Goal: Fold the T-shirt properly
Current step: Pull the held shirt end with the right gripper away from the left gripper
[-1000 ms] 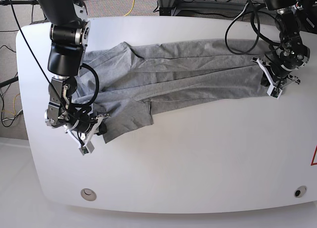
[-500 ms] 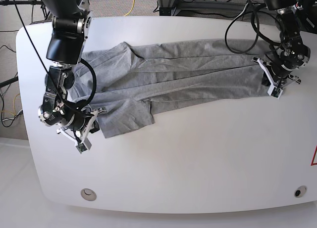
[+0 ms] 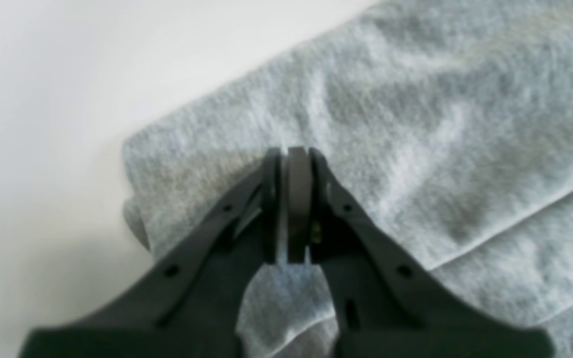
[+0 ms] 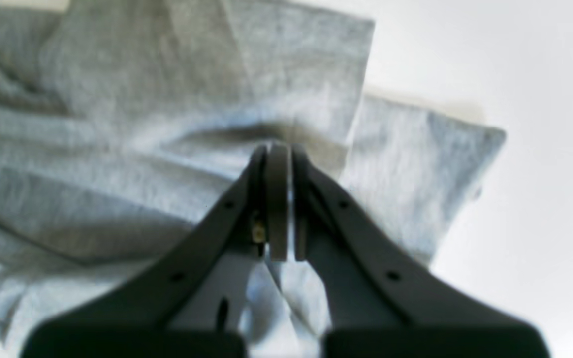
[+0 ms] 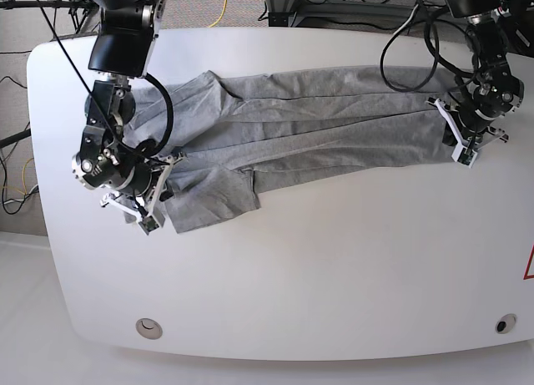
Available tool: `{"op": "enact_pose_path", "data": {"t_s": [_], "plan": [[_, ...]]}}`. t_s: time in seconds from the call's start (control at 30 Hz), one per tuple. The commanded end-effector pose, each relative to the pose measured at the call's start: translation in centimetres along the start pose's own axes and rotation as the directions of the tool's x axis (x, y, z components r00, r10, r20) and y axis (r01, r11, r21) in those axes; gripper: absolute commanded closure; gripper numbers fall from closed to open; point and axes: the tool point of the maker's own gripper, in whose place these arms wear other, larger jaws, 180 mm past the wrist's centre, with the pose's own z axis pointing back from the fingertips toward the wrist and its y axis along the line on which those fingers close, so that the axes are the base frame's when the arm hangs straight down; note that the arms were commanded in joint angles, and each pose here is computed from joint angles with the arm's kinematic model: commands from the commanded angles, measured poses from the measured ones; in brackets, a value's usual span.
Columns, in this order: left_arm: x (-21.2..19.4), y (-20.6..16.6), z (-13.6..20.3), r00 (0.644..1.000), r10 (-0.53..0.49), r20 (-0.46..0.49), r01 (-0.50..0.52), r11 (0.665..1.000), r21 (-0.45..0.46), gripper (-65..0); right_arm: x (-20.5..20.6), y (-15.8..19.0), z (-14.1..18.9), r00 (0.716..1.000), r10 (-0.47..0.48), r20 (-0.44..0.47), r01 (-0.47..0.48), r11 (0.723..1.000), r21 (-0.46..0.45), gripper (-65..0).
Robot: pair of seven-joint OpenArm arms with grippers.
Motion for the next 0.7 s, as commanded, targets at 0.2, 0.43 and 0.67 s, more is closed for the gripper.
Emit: {"op": "enact_pose_path", "data": {"t_s": [0.2,0.43,0.67], "plan": [[1.3,0.8,0.4,0.999,-0.013,0.039,0.012,1.000,0.018,-1.4,0.7,-0.1,1.3,0.999,0.036,0.030,-0.035,0.999,-0.026,0.0],[1.3,0.5,0.3,0.999,-0.013,0.041,0.012,1.000,0.012,-1.3,-1.4,-0.3,-3.7,0.995,-0.100,0.007,0.099,0.991,0.085,-2.3],[1.6,0.5,0.1,0.999,-0.012,0.047,0.012,1.000,0.012,-1.6,-1.7,-1.0,-6.1,0.983,-0.185,-0.003,0.183,0.974,0.130,-14.5]]}}
